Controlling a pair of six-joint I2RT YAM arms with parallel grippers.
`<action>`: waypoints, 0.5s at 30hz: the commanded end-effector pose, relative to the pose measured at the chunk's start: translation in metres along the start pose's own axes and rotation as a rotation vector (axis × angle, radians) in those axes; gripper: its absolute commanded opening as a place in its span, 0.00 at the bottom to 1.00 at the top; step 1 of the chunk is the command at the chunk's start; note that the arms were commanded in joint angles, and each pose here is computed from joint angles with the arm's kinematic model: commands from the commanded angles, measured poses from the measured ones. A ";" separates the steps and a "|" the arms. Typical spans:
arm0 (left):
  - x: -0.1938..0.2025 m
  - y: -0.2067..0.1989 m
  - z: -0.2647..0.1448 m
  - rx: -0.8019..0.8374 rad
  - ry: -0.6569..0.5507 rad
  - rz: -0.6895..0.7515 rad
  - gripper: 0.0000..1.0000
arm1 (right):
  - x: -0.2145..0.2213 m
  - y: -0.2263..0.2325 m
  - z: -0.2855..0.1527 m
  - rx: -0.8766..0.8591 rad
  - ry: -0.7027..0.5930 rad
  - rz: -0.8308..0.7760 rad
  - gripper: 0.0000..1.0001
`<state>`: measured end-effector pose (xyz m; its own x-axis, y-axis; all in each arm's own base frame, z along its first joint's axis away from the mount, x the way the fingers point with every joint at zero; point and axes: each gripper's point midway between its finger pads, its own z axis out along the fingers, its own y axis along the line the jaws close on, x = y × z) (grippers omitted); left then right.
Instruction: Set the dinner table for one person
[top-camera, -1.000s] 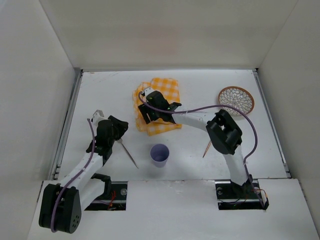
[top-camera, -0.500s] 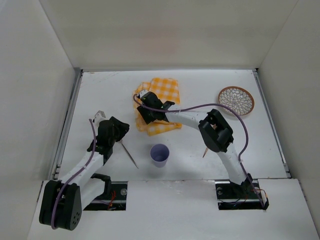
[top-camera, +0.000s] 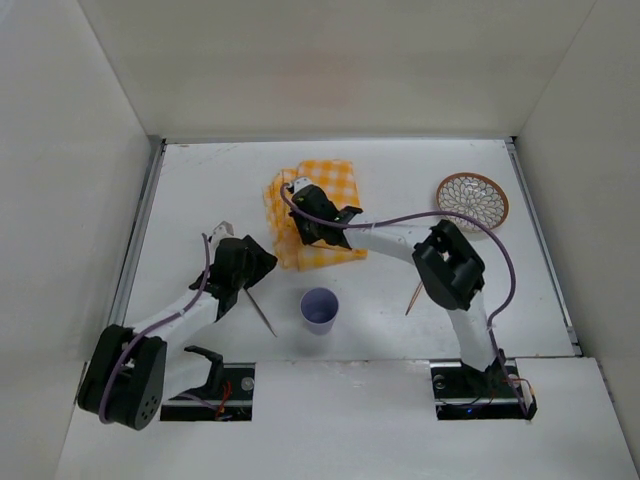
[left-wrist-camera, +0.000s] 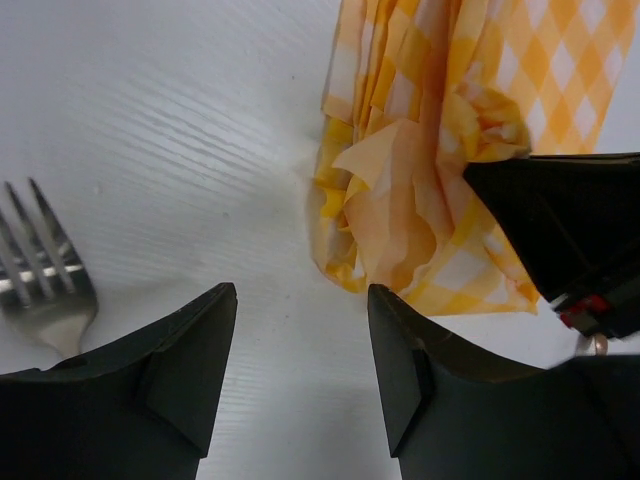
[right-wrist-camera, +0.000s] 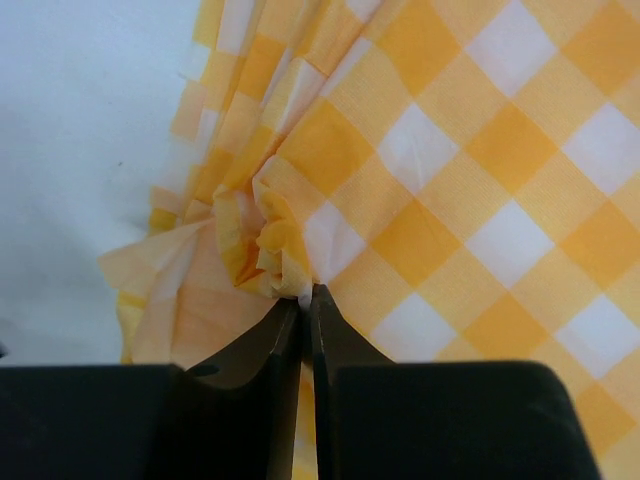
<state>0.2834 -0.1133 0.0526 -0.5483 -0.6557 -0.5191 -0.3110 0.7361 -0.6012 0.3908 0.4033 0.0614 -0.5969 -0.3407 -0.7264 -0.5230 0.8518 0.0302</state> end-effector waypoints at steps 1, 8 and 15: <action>0.004 -0.029 0.004 0.065 0.045 0.026 0.53 | -0.075 0.001 -0.048 -0.085 -0.251 0.171 0.14; 0.016 -0.046 0.012 0.093 0.075 0.050 0.53 | -0.067 -0.001 -0.049 -0.172 -0.238 0.236 0.40; 0.013 -0.038 0.005 0.075 0.037 0.043 0.52 | -0.052 0.000 -0.030 -0.158 -0.191 0.201 0.55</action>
<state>0.2880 -0.1508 0.0515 -0.6221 -0.5919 -0.5126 -0.2397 0.7672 -0.5950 0.4024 0.3953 0.1157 -0.5985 -0.0884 -0.7962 -0.4738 0.8405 0.2629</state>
